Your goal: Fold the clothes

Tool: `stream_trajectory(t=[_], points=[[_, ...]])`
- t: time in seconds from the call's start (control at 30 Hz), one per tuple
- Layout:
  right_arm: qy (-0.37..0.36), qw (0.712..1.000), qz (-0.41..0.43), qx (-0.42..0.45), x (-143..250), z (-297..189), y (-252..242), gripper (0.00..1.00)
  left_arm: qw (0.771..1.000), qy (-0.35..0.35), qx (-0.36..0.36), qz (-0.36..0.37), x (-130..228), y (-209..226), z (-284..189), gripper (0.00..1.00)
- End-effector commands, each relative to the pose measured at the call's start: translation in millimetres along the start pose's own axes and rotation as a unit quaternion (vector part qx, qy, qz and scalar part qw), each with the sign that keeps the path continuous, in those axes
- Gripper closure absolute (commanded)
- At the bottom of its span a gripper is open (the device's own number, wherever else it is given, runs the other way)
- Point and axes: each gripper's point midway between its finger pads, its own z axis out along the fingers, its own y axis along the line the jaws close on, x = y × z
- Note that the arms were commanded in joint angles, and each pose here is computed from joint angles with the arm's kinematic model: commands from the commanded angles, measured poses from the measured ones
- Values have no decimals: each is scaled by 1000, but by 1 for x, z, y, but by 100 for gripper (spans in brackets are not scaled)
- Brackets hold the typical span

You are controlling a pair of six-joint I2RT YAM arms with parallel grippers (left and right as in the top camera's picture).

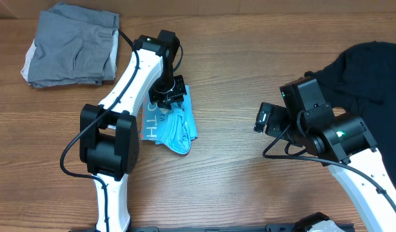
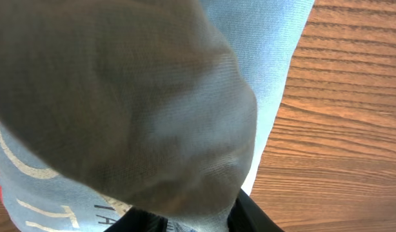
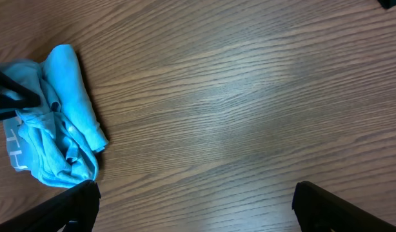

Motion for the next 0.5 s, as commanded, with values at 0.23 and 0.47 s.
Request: stream_trajectory(t=[0.23,0.47], points=[[-7,1000,3,2,-4,-1,0,0,1000,-17,-27,-2,-2,4,-12,72],[-7,1000,3,2,-4,-1,0,0,999,-36,-20,19,-4,-14,-16,71]])
